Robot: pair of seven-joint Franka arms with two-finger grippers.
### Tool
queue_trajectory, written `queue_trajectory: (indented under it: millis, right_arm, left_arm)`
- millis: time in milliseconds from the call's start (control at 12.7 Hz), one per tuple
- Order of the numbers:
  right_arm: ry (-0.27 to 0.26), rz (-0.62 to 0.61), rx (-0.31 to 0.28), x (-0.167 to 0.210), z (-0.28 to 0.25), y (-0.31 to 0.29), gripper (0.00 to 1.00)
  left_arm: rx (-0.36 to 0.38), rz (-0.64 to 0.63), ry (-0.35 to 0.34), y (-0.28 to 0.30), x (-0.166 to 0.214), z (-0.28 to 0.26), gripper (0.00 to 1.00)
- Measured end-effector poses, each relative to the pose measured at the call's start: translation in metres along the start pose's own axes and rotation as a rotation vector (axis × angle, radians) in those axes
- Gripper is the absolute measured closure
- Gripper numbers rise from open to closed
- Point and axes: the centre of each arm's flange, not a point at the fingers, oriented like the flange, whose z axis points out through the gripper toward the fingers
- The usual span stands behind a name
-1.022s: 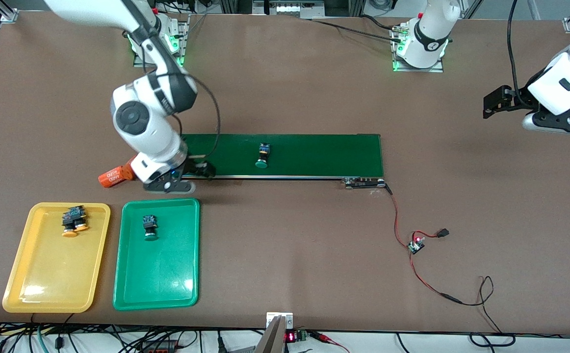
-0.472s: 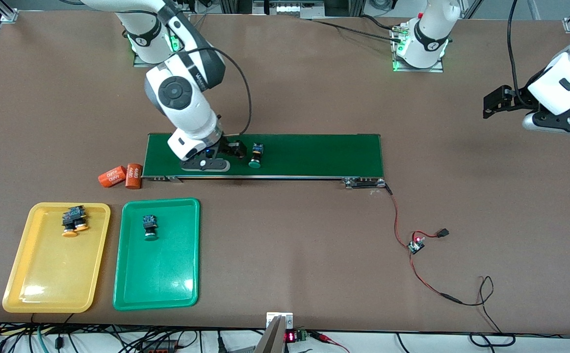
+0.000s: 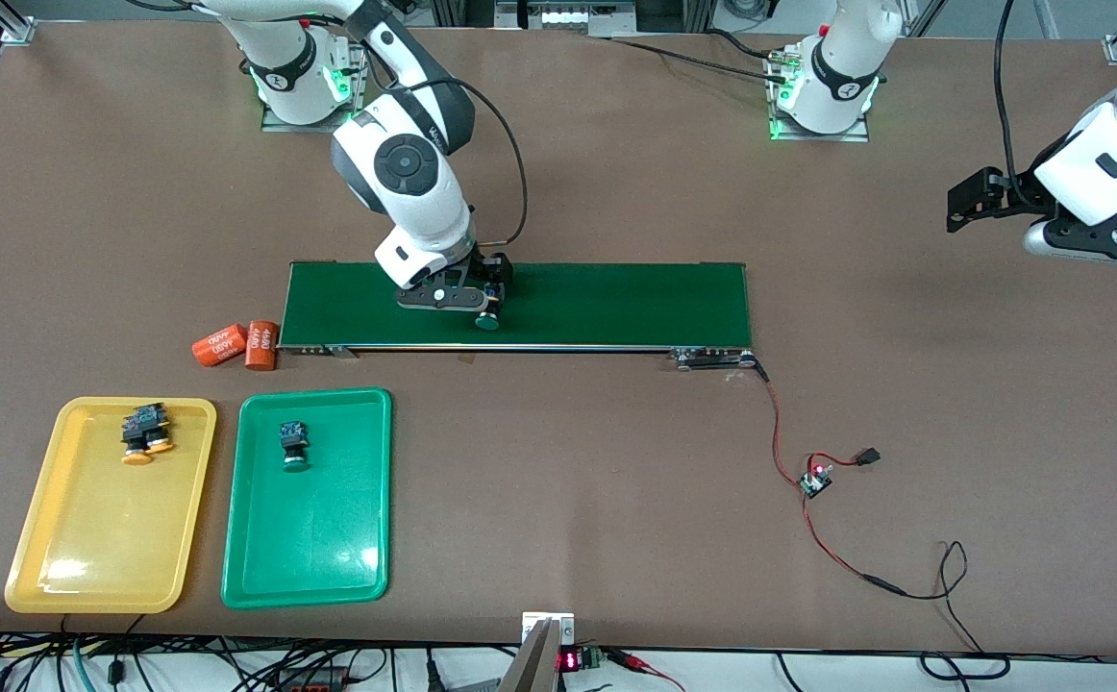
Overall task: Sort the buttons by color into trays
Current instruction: 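Move the right gripper to the belt and grasp the second green button, then carry the second green button over the green tray with the right gripper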
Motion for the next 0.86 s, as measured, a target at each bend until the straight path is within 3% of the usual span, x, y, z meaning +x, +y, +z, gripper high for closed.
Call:
queue_trajectory:
  millis: [472, 629, 865]
  right_arm:
    - [-0.009, -0.013, -0.024, -0.003, 0.025, -0.001, 0.0]
    - [-0.002, -0.025, -0.033, -0.001, 0.03, 0.0, 0.05]
    - [0.009, -0.041, -0.048, 0.001, 0.037, 0.003, 0.42]
  left_arm:
    - [-0.008, -0.048, -0.016, -0.028, 0.014, 0.01, 0.0]
    - [-0.008, -0.045, -0.015, -0.027, 0.016, 0.01, 0.0]
    - [-0.008, -0.042, -0.021, -0.025, 0.015, 0.008, 0.0]
